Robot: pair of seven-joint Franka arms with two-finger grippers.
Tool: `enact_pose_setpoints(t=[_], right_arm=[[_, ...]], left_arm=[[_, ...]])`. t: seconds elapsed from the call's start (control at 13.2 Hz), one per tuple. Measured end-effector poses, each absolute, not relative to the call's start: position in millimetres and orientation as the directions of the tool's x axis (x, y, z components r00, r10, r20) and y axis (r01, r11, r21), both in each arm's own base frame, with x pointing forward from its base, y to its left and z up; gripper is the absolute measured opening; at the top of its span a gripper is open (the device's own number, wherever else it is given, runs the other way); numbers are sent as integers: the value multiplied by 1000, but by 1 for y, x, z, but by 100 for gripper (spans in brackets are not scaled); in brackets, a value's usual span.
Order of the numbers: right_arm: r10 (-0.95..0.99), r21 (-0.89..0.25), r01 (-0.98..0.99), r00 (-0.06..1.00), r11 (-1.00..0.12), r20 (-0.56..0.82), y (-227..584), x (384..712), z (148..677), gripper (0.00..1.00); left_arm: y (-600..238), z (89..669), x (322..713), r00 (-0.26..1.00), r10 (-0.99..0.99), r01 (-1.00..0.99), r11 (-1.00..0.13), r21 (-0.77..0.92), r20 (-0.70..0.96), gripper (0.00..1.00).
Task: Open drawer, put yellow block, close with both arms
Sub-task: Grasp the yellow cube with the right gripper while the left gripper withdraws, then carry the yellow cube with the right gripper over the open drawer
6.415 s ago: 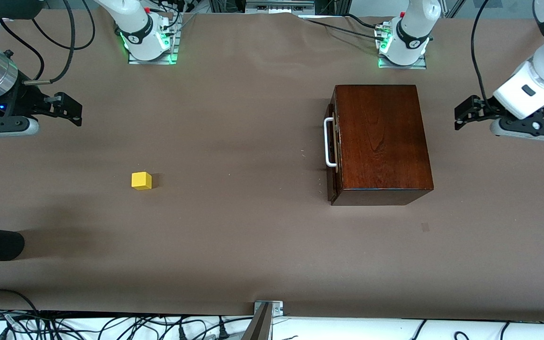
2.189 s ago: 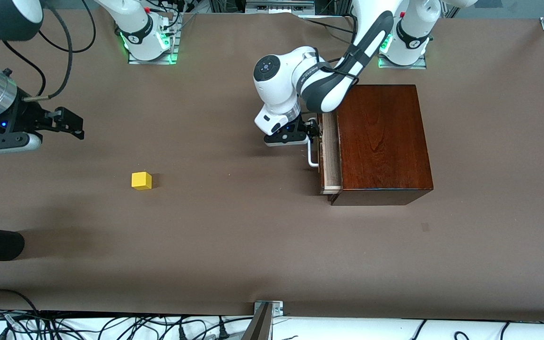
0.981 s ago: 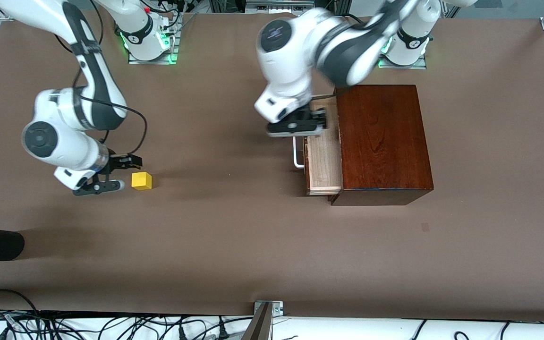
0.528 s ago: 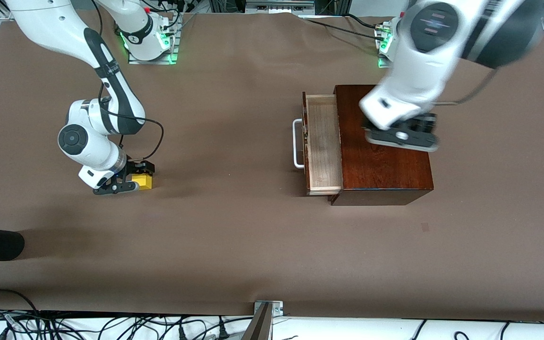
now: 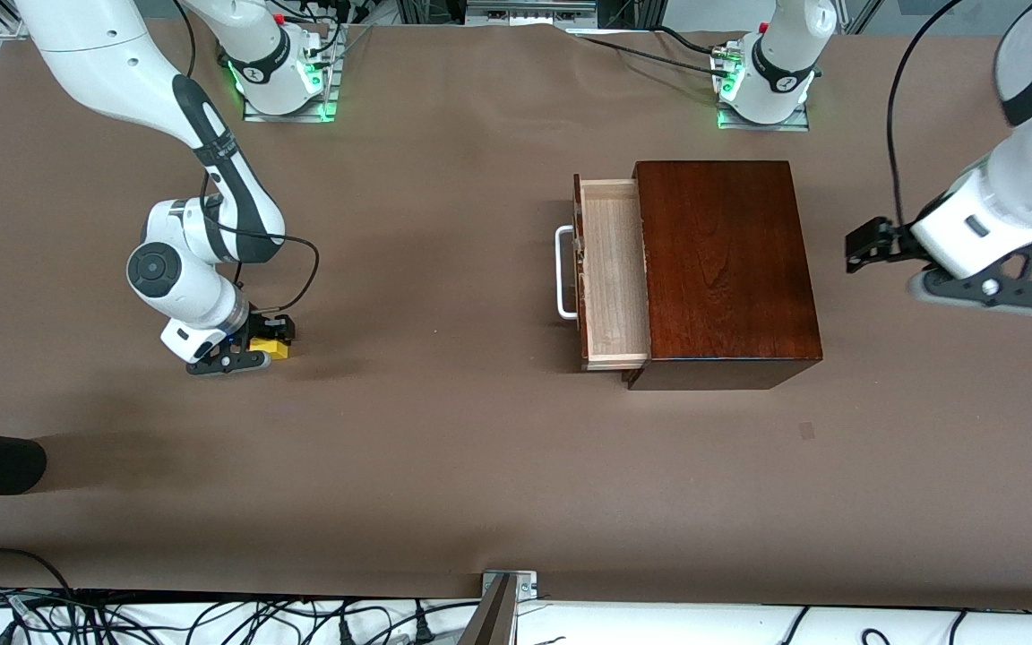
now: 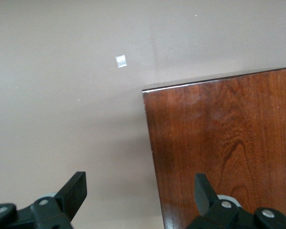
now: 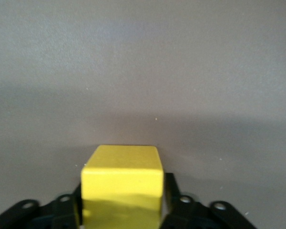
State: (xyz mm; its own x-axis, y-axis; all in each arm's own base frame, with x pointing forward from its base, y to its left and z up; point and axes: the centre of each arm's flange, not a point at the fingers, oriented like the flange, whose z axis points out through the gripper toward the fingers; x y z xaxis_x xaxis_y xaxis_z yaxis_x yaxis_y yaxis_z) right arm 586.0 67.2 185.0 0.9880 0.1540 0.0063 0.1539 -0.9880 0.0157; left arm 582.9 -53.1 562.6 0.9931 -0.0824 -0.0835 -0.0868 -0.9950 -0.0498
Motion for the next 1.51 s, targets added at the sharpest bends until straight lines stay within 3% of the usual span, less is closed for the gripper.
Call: enact_pose_setpoints(t=[0.08, 0.38, 0.6, 0.75, 0.91, 1.06, 1.51], right_arm=[[154, 15, 154, 988, -988, 2, 68, 590, 190, 56], [174, 6, 175, 983, -985, -60, 86, 629, 249, 56], [262, -15, 262, 964, -965, -52, 140, 647, 310, 56], [382, -50, 380, 923, -923, -35, 203, 641, 338, 56], [502, -85, 501, 865, -861, 11, 280, 622, 363, 56], [645, -52, 648, 762, -760, 60, 354, 594, 387, 56], [885, 8, 895, 440, -446, 153, 573, 462, 407, 56]], left_arm=[[-51, 563, 574, 998, -33, -35, -998, -56, -48, 100], [-44, 564, 547, 1000, 28, 29, -998, -62, 14, 100], [-51, 569, 541, 1000, 19, 19, -998, -65, 9, 100], [-54, 568, 537, 1000, 14, 13, -998, -69, -18, 100], [-57, 568, 532, 999, 9, 6, -997, -73, -46, 100], [-60, 569, 529, 998, 5, 0, -997, -76, -62, 100], [-68, 572, 528, 998, -11, -15, -997, -77, -63, 100]])
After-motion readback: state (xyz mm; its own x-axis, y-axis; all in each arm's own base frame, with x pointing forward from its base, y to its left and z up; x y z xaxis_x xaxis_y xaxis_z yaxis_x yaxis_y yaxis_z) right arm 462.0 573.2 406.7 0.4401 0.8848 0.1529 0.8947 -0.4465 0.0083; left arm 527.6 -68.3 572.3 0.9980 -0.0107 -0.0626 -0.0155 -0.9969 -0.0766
